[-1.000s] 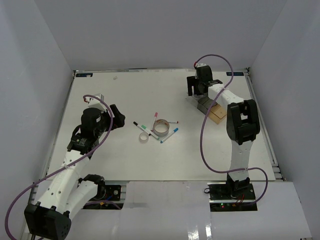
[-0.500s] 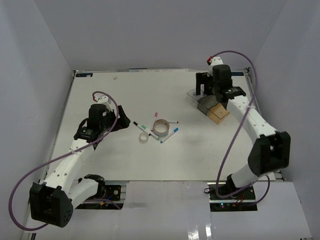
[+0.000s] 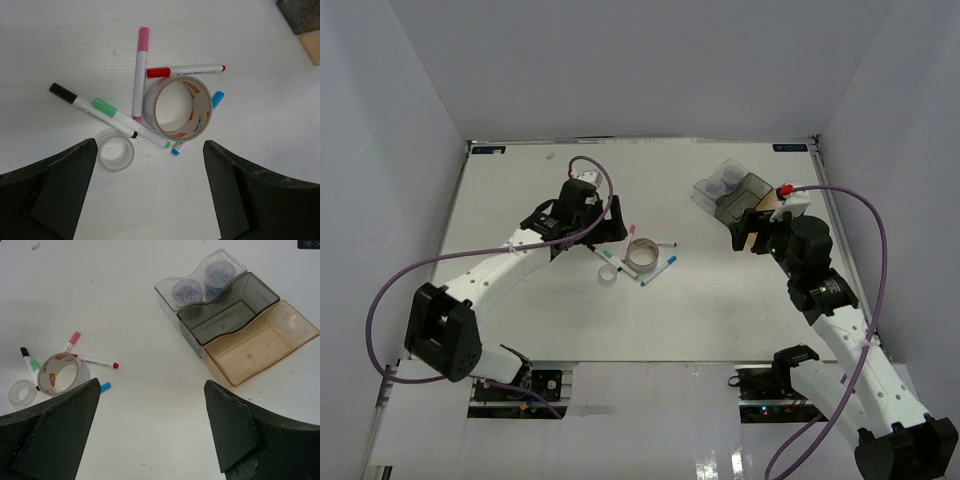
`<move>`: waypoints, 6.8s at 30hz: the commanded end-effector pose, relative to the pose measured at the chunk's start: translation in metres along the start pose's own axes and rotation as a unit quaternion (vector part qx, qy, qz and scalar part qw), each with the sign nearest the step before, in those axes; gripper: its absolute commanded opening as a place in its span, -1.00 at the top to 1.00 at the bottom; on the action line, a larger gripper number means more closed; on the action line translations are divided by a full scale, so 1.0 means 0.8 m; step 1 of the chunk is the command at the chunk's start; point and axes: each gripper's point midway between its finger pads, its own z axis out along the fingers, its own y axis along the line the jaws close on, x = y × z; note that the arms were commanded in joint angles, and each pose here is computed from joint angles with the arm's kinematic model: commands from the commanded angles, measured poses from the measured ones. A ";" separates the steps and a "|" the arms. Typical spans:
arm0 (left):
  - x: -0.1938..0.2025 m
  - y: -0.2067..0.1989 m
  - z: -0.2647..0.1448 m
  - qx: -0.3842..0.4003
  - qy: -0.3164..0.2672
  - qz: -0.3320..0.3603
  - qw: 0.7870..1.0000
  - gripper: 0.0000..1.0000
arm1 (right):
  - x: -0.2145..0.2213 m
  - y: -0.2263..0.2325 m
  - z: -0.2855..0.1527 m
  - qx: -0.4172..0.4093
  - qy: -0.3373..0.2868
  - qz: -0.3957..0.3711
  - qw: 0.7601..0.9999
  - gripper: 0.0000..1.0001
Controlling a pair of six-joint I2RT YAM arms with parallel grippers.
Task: Sort the stationery into containers
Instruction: Pick up the stationery from the center of the board, then place the stationery in the storage box.
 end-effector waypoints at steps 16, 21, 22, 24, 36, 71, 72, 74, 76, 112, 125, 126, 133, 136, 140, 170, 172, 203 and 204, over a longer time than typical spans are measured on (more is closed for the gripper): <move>0.055 -0.033 0.091 -0.104 0.080 0.042 0.991 -0.43 | 0.034 0.003 -0.012 -0.022 -0.019 0.009 1.000 -0.81; 0.059 -0.031 0.105 -0.115 0.089 0.045 0.988 -0.29 | 0.036 0.000 -0.012 -0.017 -0.021 0.010 1.000 -0.82; 0.059 -0.031 0.108 -0.117 0.090 0.046 0.988 -0.28 | 0.036 0.000 -0.012 -0.017 -0.022 0.009 1.000 -0.82; 0.059 -0.031 0.109 -0.118 0.091 0.045 0.988 -0.25 | 0.036 -0.001 -0.012 -0.015 -0.023 0.009 1.000 -0.82; 0.067 -0.033 0.120 -0.116 0.106 0.045 0.987 0.14 | 0.042 -0.004 -0.009 -0.009 -0.016 0.010 1.000 -0.82; -0.017 -0.123 0.033 0.055 -0.013 0.044 0.997 0.96 | 0.014 0.080 -0.017 -0.177 0.020 0.056 0.982 -0.81; -0.020 -0.134 0.020 0.092 -0.030 0.052 0.994 0.96 | 0.009 0.089 -0.015 -0.197 0.017 0.062 0.978 -0.81; -0.023 -0.143 0.007 0.123 -0.045 0.058 0.990 0.96 | 0.007 0.099 -0.015 -0.217 0.021 0.079 0.973 -0.80; -0.023 -0.151 -0.007 0.156 -0.060 0.067 0.984 0.96 | -0.003 0.118 -0.013 -0.258 0.020 0.096 0.961 -0.80; -0.019 -0.157 -0.040 0.218 -0.120 0.093 0.964 0.49 | -0.008 0.206 0.034 -0.332 0.058 0.107 0.935 0.31; -0.036 -0.106 -0.036 0.101 -0.093 0.070 0.988 -0.96 | -0.004 0.089 0.081 -0.077 0.061 0.066 0.993 0.69; -0.039 -0.101 -0.041 0.096 -0.095 0.069 0.988 -0.96 | 0.000 0.067 0.084 -0.041 0.074 0.068 0.994 0.69; -0.044 -0.022 -0.062 -0.019 -0.109 0.089 0.990 -0.96 | -0.021 -0.030 0.116 0.104 0.074 0.096 0.987 0.61; -0.032 0.008 -0.067 -0.051 -0.113 0.099 0.987 -0.96 | -0.032 -0.057 0.131 0.138 0.071 0.108 0.982 0.59; -0.016 0.046 -0.065 -0.097 -0.113 0.100 0.984 -0.96 | -0.039 -0.081 0.152 0.178 0.074 0.123 0.973 0.58; -0.002 0.078 -0.072 -0.126 -0.112 0.100 0.981 -0.96 | 0.041 -0.156 0.256 0.308 0.128 0.197 0.922 0.19; -0.001 0.079 -0.070 -0.127 -0.108 0.101 0.981 -0.96 | 0.044 -0.159 0.260 0.310 0.129 0.201 0.920 0.16; 0.012 0.086 -0.050 -0.127 -0.074 0.097 0.984 -0.96 | 0.006 -0.170 0.251 0.303 0.118 0.192 0.926 -0.67; 0.013 0.085 -0.050 -0.126 -0.073 0.097 0.985 -0.96 | 0.001 -0.168 0.247 0.300 0.115 0.189 0.928 -0.68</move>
